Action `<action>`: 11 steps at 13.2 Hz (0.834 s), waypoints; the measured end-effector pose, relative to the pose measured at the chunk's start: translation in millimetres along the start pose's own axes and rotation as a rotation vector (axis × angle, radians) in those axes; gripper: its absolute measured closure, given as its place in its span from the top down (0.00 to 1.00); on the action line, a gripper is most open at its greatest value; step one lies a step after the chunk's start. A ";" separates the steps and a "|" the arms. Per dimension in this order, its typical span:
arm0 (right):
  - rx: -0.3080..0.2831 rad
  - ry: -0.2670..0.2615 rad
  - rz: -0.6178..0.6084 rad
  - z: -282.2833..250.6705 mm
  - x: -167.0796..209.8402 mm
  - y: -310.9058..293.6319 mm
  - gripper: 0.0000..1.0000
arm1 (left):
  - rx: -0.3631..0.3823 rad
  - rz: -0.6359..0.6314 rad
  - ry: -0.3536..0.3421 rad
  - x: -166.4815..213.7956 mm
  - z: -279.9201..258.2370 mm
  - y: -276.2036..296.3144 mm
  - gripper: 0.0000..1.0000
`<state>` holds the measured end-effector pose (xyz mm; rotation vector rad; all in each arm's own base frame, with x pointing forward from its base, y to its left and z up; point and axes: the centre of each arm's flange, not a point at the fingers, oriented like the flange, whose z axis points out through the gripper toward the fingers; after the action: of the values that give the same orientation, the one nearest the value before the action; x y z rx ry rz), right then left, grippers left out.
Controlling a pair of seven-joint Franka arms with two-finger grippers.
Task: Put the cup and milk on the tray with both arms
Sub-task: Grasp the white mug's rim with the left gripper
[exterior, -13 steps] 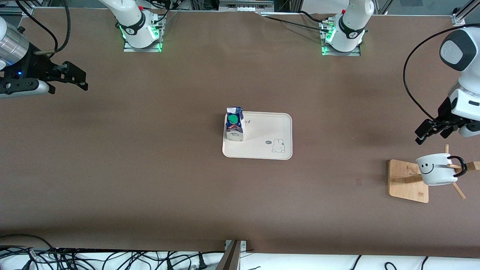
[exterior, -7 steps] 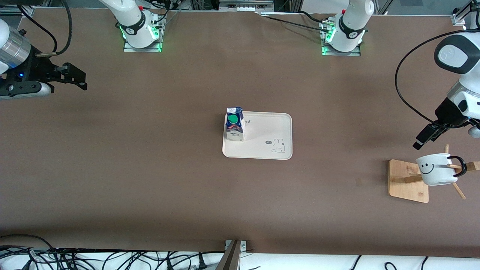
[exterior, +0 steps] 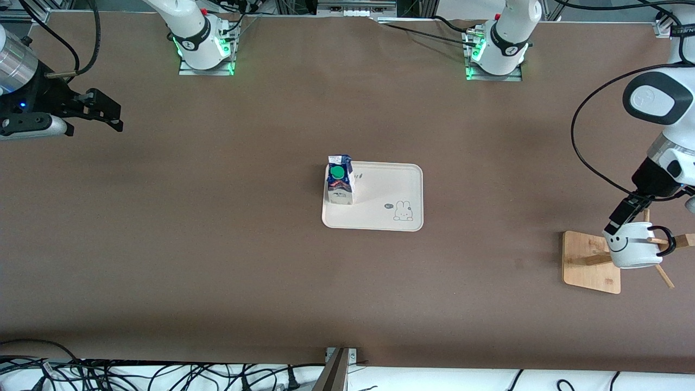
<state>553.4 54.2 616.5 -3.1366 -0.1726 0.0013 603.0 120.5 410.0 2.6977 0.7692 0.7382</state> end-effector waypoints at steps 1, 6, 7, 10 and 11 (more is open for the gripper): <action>0.000 0.000 0.000 0.8 1.1 0.0 1.00 | -0.006 0.006 0.005 5.9 3.3 0.5 0.71; -0.001 0.013 0.001 0.9 4.5 -0.1 1.00 | -0.015 0.035 0.012 15.7 9.4 2.9 0.34; -0.001 0.018 0.001 0.1 5.0 -0.1 1.00 | -0.017 0.040 0.010 15.0 9.6 4.4 0.29; -0.001 0.024 0.001 -0.7 5.6 -0.1 1.00 | -0.024 0.049 -0.029 12.1 6.6 9.7 0.09; -0.001 0.024 0.001 -0.6 5.7 -0.2 1.00 | -0.025 0.052 -0.046 11.9 4.3 9.5 0.09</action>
<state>559.0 55.0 617.1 -3.1359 -0.1716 -0.0363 618.1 118.7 414.5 2.7117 0.6769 0.6902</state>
